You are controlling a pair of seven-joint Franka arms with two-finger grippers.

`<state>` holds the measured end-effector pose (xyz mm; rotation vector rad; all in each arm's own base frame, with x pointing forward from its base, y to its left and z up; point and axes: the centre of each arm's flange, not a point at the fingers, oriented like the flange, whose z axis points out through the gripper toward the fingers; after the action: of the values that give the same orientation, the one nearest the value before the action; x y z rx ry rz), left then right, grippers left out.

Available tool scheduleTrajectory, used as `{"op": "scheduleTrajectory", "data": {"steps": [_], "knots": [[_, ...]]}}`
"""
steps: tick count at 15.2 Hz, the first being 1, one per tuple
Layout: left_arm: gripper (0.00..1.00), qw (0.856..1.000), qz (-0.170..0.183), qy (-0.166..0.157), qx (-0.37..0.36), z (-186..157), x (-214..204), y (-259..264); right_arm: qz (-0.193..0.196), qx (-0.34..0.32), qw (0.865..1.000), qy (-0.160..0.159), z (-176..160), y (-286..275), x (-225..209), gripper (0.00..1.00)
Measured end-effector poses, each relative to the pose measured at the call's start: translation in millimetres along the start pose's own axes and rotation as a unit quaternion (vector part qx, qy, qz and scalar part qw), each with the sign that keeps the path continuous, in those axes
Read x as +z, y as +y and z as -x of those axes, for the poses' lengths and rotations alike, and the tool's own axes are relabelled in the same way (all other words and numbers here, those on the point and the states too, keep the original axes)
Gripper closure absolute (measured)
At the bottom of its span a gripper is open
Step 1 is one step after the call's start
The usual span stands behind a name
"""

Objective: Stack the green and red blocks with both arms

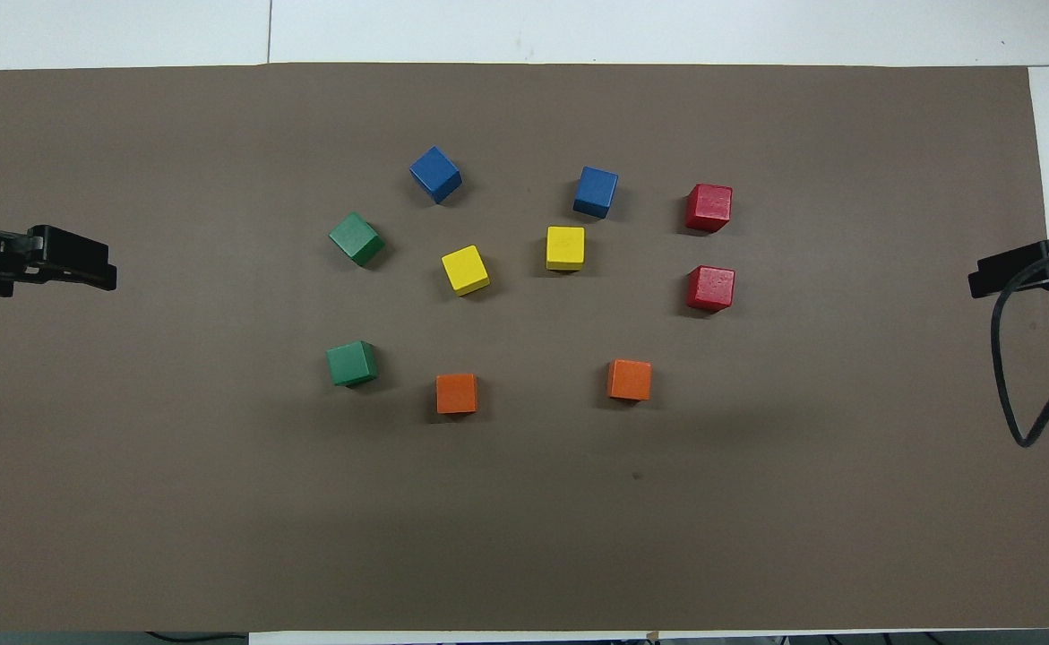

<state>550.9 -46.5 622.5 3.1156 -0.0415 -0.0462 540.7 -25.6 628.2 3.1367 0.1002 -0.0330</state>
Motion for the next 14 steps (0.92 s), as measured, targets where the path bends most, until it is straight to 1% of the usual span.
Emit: {"op": "scheduleTrajectory", "data": {"steps": [10,12,14], "knots": [[0.00,1.000,0.000,-0.001,-0.003,0,1,-4,0.000,0.001,1.000,0.000,0,1,0,0.00],[0.00,1.000,0.000,0.003,-0.012,-2,7,-1,0.000,0.004,1.000,0.001,1,4,-1,0.00],[0.00,1.000,0.000,0.003,-0.009,-5,22,8,0.000,0.005,1.000,0.001,1,6,-1,0.00]]}}
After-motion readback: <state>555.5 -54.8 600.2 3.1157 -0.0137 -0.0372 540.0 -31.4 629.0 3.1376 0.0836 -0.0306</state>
